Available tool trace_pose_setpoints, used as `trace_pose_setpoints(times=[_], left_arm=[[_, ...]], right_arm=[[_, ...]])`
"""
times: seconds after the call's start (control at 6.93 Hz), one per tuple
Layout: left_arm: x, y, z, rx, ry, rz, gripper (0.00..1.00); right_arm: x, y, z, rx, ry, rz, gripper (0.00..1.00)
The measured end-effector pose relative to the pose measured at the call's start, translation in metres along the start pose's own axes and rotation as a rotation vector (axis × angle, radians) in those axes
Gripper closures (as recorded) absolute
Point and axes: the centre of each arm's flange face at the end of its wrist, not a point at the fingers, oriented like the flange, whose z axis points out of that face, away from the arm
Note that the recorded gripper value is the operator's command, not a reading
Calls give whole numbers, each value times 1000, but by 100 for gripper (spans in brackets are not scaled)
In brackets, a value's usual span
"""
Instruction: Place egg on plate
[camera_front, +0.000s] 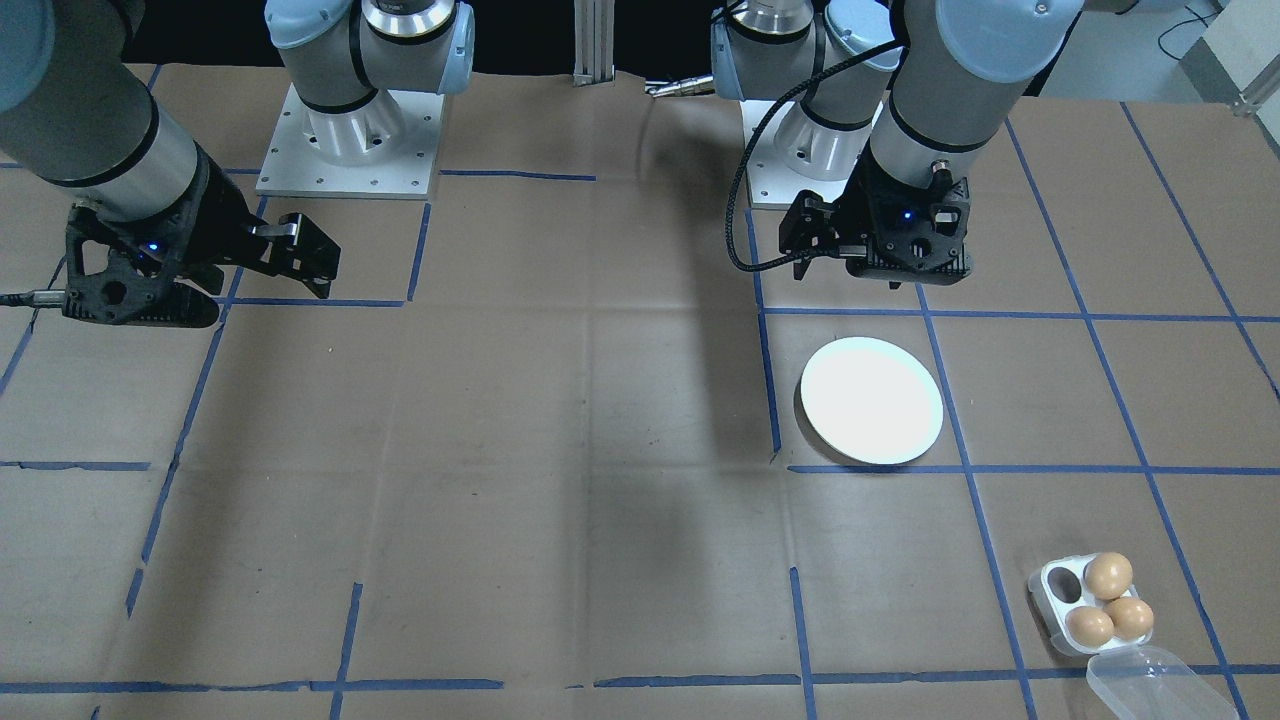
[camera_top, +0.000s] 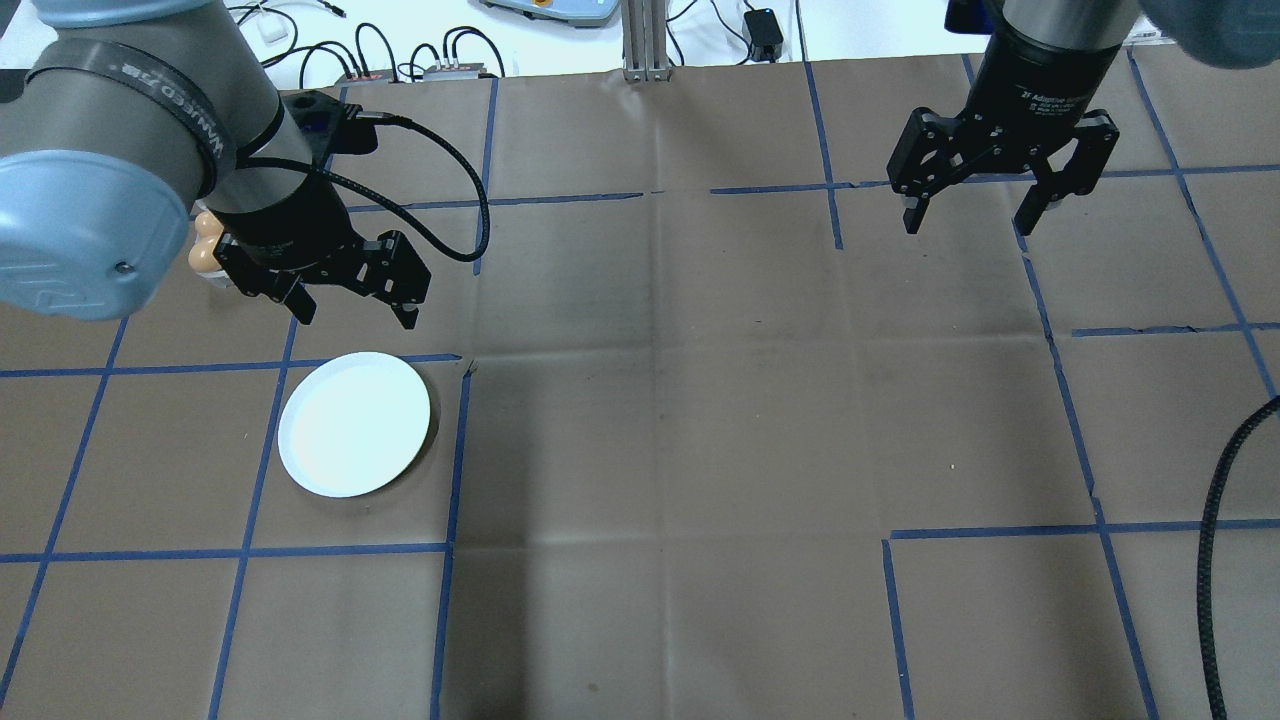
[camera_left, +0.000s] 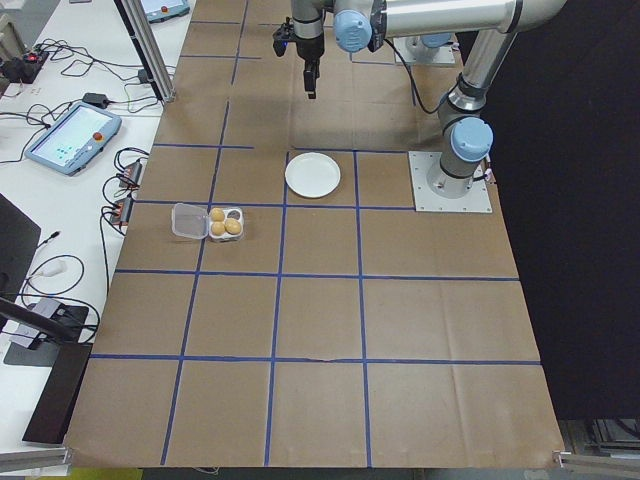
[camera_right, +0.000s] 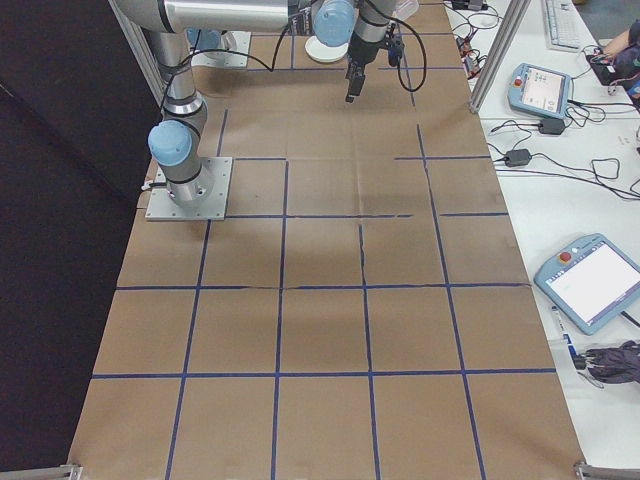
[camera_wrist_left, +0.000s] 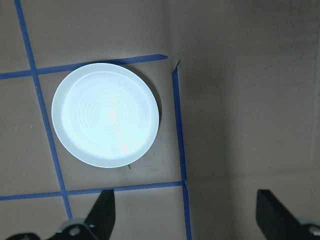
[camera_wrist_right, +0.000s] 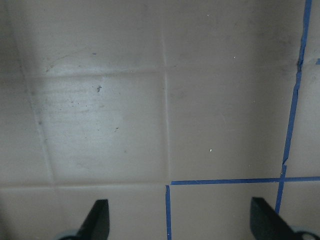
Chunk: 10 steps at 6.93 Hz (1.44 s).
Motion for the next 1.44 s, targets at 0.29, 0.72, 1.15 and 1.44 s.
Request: trace_pose_setpoints(times=[0.29, 0.72, 1.15, 1.44], left_arm=[[0, 4, 0, 1, -2, -1, 0], [0, 2, 2, 4, 4, -1, 0], [-4, -1, 2, 4, 1, -3, 0], [-7, 0, -6, 22, -2, -8, 0]], right_arm=[[0, 0, 0, 0, 1, 0, 0], [0, 0, 0, -1, 0, 0, 0], [0, 0, 0, -1, 1, 0, 0], [0, 0, 0, -1, 1, 0, 0]])
